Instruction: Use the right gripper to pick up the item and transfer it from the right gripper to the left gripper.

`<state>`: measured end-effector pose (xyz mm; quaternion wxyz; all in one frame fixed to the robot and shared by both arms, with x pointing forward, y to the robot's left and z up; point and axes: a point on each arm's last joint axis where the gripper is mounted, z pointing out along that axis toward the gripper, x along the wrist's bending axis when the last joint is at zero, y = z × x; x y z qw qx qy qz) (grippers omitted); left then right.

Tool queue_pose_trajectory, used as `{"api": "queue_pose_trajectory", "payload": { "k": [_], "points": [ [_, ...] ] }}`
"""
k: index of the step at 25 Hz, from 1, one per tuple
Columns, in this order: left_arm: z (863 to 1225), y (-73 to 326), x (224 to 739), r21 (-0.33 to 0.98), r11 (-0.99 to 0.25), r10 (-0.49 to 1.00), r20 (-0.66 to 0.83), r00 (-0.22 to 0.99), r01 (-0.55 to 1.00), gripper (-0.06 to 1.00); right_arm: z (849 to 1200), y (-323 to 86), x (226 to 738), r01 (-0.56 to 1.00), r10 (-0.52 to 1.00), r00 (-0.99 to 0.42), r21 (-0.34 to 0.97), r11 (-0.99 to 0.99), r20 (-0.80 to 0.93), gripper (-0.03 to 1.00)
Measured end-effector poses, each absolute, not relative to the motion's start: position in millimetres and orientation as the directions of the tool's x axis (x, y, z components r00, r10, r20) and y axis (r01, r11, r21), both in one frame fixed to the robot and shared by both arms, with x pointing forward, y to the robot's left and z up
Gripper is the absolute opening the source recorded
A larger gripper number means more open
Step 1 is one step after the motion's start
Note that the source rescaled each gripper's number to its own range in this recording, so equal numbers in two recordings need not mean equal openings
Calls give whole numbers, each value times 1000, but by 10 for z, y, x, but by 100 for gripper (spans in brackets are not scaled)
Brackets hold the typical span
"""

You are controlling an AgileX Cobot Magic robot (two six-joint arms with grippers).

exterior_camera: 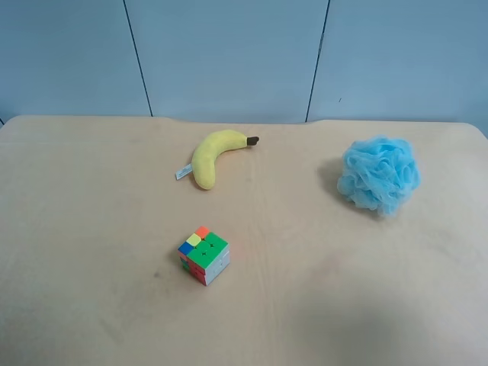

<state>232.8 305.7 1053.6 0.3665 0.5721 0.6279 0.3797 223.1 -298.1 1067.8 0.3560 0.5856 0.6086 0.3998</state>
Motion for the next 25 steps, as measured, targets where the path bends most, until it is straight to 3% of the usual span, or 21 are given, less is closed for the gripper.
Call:
{"api": "queue_pose_trajectory", "payload": {
  "k": [9,13,19,25],
  "points": [
    [10536,3057,2328,896,57,997,-26,-77,440,100,10697,-2982,2225,422,998,-61,907,-6,35,88],
    [10536,3057,2328,896,57,997,-26,-77,440,100,10939,-2980,2266,393,997,-61,919,-8,35,88],
    [10536,3057,2328,896,57,997,-26,-77,440,100,11244,-2955,2680,517,998,-65,856,15,22,88],
    [10536,3057,2328,896,57,997,-26,-77,440,100,11261,-2921,3241,658,998,-66,752,31,16,88]
  ]
}}
